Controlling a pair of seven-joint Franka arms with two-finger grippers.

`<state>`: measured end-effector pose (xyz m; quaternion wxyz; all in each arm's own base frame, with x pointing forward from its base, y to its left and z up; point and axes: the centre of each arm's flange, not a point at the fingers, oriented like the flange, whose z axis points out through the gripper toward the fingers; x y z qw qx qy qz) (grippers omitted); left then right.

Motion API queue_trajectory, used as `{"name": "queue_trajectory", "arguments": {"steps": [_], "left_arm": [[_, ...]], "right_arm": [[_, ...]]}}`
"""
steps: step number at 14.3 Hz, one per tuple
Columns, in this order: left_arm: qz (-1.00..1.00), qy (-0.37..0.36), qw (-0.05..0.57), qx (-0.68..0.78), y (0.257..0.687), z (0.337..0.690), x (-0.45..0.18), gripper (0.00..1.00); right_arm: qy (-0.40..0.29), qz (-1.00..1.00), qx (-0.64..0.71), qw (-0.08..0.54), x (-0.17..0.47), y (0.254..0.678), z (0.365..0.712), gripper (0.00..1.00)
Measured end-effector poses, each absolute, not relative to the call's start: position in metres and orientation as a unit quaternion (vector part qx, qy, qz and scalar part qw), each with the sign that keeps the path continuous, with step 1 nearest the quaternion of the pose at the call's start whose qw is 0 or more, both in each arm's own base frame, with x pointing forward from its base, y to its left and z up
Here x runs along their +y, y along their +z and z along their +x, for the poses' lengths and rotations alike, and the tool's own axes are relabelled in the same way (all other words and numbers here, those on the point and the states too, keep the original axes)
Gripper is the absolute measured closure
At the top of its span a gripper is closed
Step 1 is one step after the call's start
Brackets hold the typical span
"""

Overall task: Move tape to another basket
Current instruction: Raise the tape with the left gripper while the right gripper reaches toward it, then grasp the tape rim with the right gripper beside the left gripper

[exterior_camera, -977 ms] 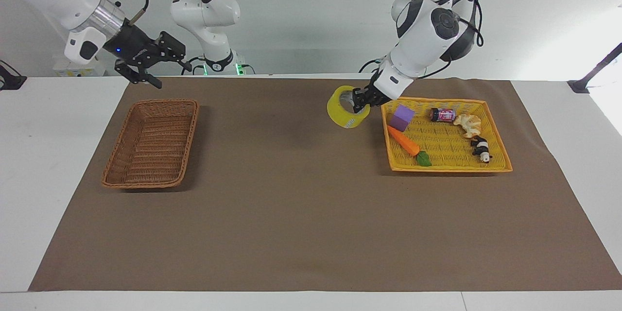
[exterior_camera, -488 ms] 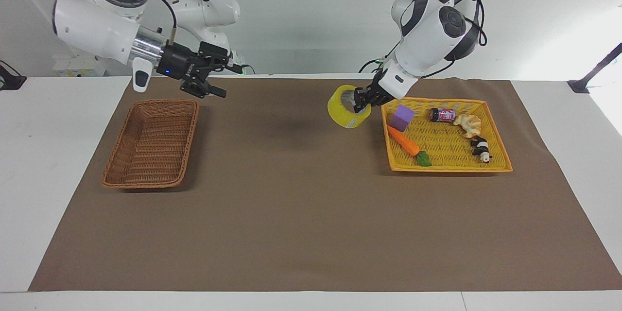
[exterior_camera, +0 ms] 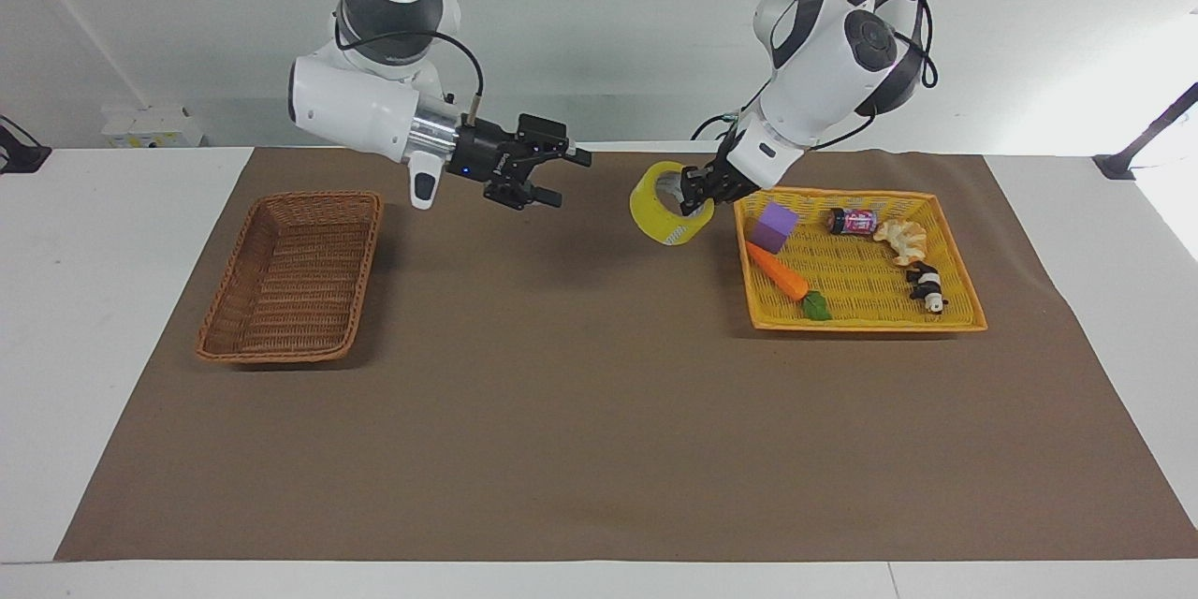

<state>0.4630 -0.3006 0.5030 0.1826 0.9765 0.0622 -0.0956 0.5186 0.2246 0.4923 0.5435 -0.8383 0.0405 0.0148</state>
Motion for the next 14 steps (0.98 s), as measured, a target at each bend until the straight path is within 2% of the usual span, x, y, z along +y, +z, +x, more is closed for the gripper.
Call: {"name": "queue_trajectory", "arguments": {"steps": [6, 14], "left_arm": [[0.977, -0.1, 0.181, 0.055, 0.504, 0.458, -0.305, 0.78], [0.977, -0.1, 0.181, 0.053, 0.504, 0.458, -0.306, 0.78]], "right_arm": [[0.03, -0.836, 0.06, 0.545, 0.261, 0.449, 0.52, 0.0], [0.046, -0.829, 0.061, 0.554, 0.282, 0.449, 0.51, 0.0]]}}
